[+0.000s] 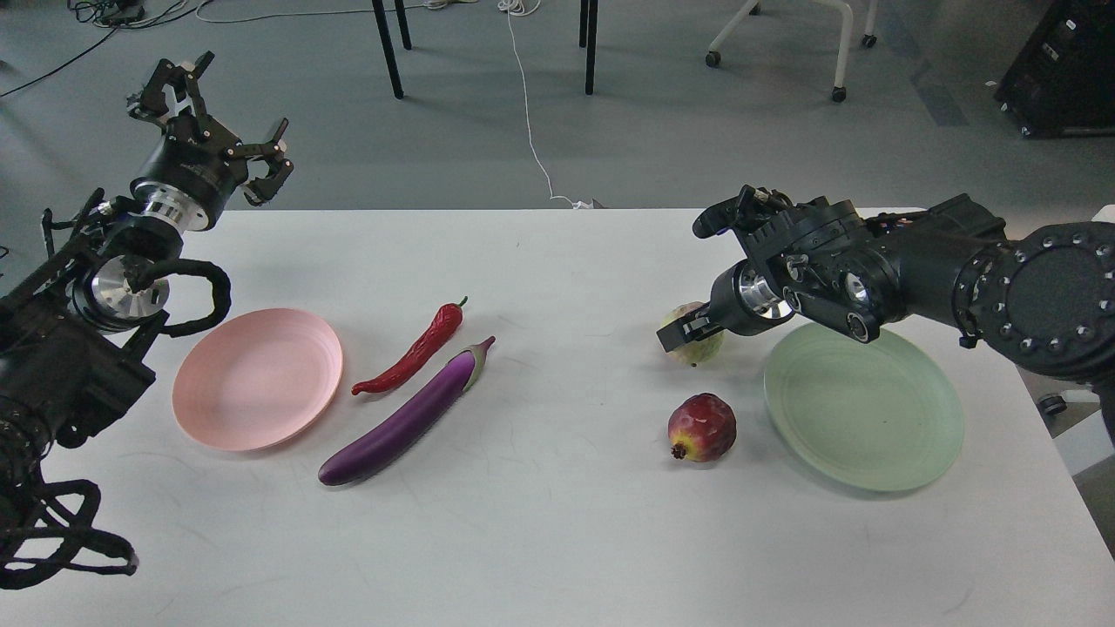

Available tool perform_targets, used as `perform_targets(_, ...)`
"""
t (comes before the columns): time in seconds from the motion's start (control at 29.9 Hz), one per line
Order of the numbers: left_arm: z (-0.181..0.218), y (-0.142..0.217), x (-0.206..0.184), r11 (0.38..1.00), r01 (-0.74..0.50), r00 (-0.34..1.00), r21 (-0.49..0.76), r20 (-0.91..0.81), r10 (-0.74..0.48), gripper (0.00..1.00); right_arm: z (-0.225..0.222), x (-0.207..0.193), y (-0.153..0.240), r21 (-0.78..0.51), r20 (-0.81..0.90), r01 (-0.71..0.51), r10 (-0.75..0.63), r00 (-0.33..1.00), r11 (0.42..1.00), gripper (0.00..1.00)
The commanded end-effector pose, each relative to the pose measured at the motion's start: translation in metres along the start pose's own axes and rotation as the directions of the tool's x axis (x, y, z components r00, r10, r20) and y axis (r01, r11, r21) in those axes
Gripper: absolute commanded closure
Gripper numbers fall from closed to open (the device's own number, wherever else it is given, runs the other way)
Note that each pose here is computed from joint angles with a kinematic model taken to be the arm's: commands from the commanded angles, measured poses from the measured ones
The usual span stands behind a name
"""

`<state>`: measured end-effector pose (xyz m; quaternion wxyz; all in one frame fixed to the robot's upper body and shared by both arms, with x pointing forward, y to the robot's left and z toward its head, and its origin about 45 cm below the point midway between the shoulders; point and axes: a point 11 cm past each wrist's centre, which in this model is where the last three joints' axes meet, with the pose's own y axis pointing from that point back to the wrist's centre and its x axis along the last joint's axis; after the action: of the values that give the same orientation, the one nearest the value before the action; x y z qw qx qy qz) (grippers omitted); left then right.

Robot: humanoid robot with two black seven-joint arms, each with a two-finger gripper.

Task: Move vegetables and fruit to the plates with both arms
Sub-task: 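Lower the right gripper onto the yellow-green peach and grasp it, then carry the peach onto the pale green plate and release it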

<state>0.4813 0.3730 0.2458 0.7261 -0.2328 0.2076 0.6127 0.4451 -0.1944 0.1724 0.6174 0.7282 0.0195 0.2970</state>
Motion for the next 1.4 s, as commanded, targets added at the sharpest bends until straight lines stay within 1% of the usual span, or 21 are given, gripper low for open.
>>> perform_targets(0.0, 0.003, 0.001, 0.002, 1.0, -0.002, 1.0, -0.002, 0.006, 0.002, 0.02, 0.023, 0.012, 0.022, -0.033, 0.025, -0.048, 0.049, 0.998, 0.998, 0.45)
perform_targets(0.1, 0.002, 0.001, 0.002, 1.0, -0.002, 1.0, 0.002, 0.008, 0.002, 0.02, 0.044, 0.012, 0.047, -0.046, 0.061, -0.063, 0.066, 0.996, 0.997, 0.44)
perform_targets(0.2, 0.001, 0.001, 0.001, 1.0, -0.001, 1.0, 0.006, 0.009, 0.001, 0.02, 0.068, -0.002, 0.071, -0.058, 0.107, -0.058, 0.064, 0.992, 0.997, 0.44)
perform_targets(0.4, -0.001, 0.001, 0.001, 1.0, 0.0, 1.0, 0.01, 0.009, 0.0, 0.02, 0.118, -0.068, 0.095, -0.118, 0.073, -0.003, 0.011, 0.997, 0.993, 0.42)
perform_targets(0.47, -0.001, 0.001, 0.001, 1.0, 0.0, 1.0, 0.01, 0.01, 0.0, 0.02, 0.136, -0.087, 0.104, -0.141, 0.093, 0.005, 0.008, 0.996, 0.99, 0.42)
perform_targets(0.53, -0.001, 0.001, 0.001, 1.0, -0.001, 1.0, 0.012, 0.011, 0.001, 0.02, 0.143, -0.102, 0.106, -0.143, 0.125, 0.021, -0.003, 0.992, 0.99, 0.41)
perform_targets(0.6, -0.002, 0.001, 0.001, 1.0, -0.001, 1.0, 0.012, 0.01, 0.001, 0.02, 0.146, -0.113, 0.105, -0.141, 0.14, 0.026, -0.007, 0.99, 0.99, 0.38)
perform_targets(0.67, -0.003, 0.0, 0.0, 1.0, -0.001, 1.0, 0.013, 0.008, 0.001, 0.02, 0.147, -0.118, 0.1, -0.144, 0.137, 0.018, 0.002, 0.991, 0.989, 0.31)
perform_targets(0.7, -0.004, 0.0, 0.0, 1.0, -0.002, 1.0, 0.014, 0.008, 0.002, 0.02, 0.147, -0.12, 0.097, -0.144, 0.134, 0.007, 0.012, 0.991, 0.99, 0.27)
perform_targets(0.77, -0.003, 0.0, 0.0, 1.0, -0.004, 1.0, 0.013, 0.009, 0.004, 0.02, 0.144, -0.123, 0.092, -0.135, 0.138, -0.005, 0.024, 0.99, 0.991, 0.17)
perform_targets(0.84, -0.001, 0.001, 0.001, 1.0, -0.003, 1.0, 0.011, 0.012, 0.003, 0.02, 0.143, -0.125, 0.09, -0.127, 0.144, -0.006, 0.024, 0.989, 0.992, 0.14)
perform_targets(0.9, 0.001, 0.001, 0.002, 1.0, -0.004, 1.0, 0.009, 0.016, 0.004, 0.02, 0.143, -0.126, 0.09, -0.128, 0.146, -0.004, 0.023, 0.989, 0.992, 0.08)
perform_targets(1.04, 0.004, 0.002, 0.004, 1.0, -0.005, 1.0, 0.006, 0.02, 0.005, 0.02, 0.142, -0.125, 0.09, -0.126, 0.145, -0.006, 0.024, 0.989, 0.992, 0.06)
perform_targets(1.17, 0.003, 0.002, 0.004, 1.0, -0.007, 1.0, 0.008, 0.019, 0.007, 0.02, 0.133, -0.109, 0.093, -0.111, 0.121, -0.025, 0.038, 0.992, 0.994, 0.06)
perform_targets(1.37, 0.003, 0.002, 0.004, 1.0, -0.006, 1.0, 0.007, 0.018, 0.006, 0.02, 0.093, -0.075, 0.097, -0.041, 0.045, -0.044, 0.046, 0.998, 0.998, 0.06)
